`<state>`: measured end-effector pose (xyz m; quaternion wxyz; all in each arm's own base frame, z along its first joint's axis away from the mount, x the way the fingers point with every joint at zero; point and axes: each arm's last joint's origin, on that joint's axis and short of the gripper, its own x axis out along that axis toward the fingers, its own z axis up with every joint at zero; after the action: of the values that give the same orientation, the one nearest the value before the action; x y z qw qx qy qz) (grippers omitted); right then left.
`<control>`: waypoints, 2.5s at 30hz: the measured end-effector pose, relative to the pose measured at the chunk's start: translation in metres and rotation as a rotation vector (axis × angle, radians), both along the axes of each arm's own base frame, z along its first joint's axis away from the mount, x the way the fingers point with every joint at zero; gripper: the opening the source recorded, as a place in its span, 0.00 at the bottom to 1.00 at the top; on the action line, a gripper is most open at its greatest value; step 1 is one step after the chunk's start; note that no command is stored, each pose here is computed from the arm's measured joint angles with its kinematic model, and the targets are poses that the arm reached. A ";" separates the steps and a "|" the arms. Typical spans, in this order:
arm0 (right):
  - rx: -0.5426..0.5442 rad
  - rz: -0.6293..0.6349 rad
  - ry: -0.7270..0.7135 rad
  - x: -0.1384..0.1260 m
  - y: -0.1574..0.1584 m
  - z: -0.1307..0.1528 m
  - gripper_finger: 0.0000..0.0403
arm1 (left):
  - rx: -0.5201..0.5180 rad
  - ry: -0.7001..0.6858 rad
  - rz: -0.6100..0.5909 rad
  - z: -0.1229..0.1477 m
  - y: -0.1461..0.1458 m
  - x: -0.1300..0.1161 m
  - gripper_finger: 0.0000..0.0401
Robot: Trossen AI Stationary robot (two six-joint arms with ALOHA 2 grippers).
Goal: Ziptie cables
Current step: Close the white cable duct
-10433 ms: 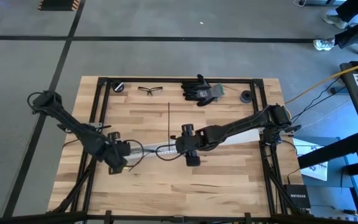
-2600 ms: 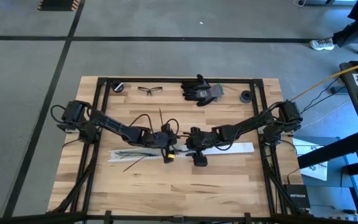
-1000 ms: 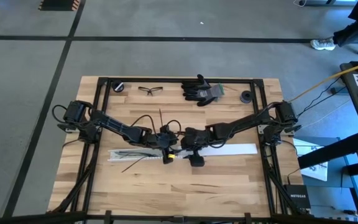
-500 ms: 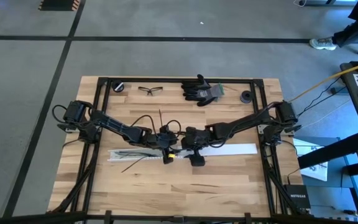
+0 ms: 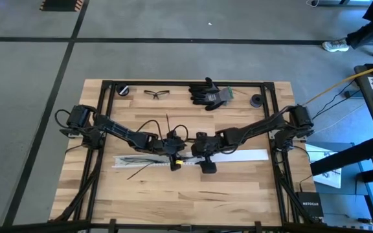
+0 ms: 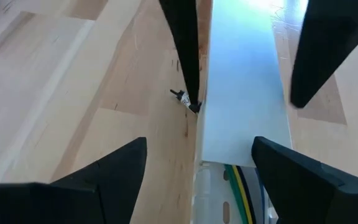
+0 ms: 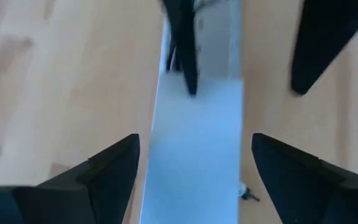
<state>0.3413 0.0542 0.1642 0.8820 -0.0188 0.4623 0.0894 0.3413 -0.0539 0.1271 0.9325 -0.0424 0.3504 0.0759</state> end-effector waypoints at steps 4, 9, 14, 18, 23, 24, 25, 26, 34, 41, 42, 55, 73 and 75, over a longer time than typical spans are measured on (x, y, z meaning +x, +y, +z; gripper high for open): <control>0.003 0.000 -0.005 0.005 0.001 -0.010 0.74 | 0.000 -0.001 0.000 0.000 0.000 0.000 0.70; 0.024 -0.023 0.002 0.006 0.000 -0.011 0.70 | 0.000 0.000 0.000 0.000 0.000 0.000 0.70; 0.032 -0.025 0.007 0.006 0.001 -0.013 0.55 | -0.001 -0.001 -0.001 0.000 0.000 0.000 0.70; 0.042 -0.017 0.012 0.007 0.001 -0.015 0.52 | -0.001 -0.005 -0.001 0.002 0.000 0.000 0.70; 0.040 -0.021 0.011 0.008 0.001 -0.016 0.56 | 0.011 -0.034 -0.020 0.015 0.000 -0.002 0.70; 0.040 -0.022 0.006 0.008 0.001 -0.016 0.56 | 0.013 -0.034 -0.022 0.019 0.001 -0.004 0.70; 0.040 -0.022 0.003 0.009 0.001 -0.016 0.56 | 0.015 -0.031 -0.022 0.023 0.001 -0.006 0.70; 0.041 -0.022 0.004 0.009 0.001 -0.016 0.56 | 0.016 -0.018 -0.023 0.027 0.001 -0.010 0.70; 0.041 -0.017 0.010 0.008 0.001 -0.016 0.55 | -0.013 0.049 -0.039 0.043 -0.013 -0.030 0.70; 0.041 -0.015 0.014 0.008 0.001 -0.016 0.56 | -0.026 0.036 -0.043 0.022 -0.020 -0.023 0.70; 0.041 -0.015 0.014 0.008 0.001 -0.016 0.56 | -0.027 0.037 -0.040 0.019 -0.020 -0.021 0.70; 0.041 -0.014 0.017 0.007 0.001 -0.017 0.56 | -0.004 -0.006 -0.038 0.014 -0.021 -0.015 0.62; 0.064 -0.012 -0.071 0.014 0.002 -0.015 0.56 | 0.020 -0.003 -0.056 0.014 -0.021 -0.015 0.40; 0.068 -0.014 -0.084 0.017 0.003 -0.017 0.56 | 0.020 0.001 -0.054 0.014 -0.021 -0.015 0.40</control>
<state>0.3578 0.0570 0.1473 0.9014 0.0105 0.4216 0.0980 0.3263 -0.0751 0.1408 0.9344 -0.0238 0.3514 0.0543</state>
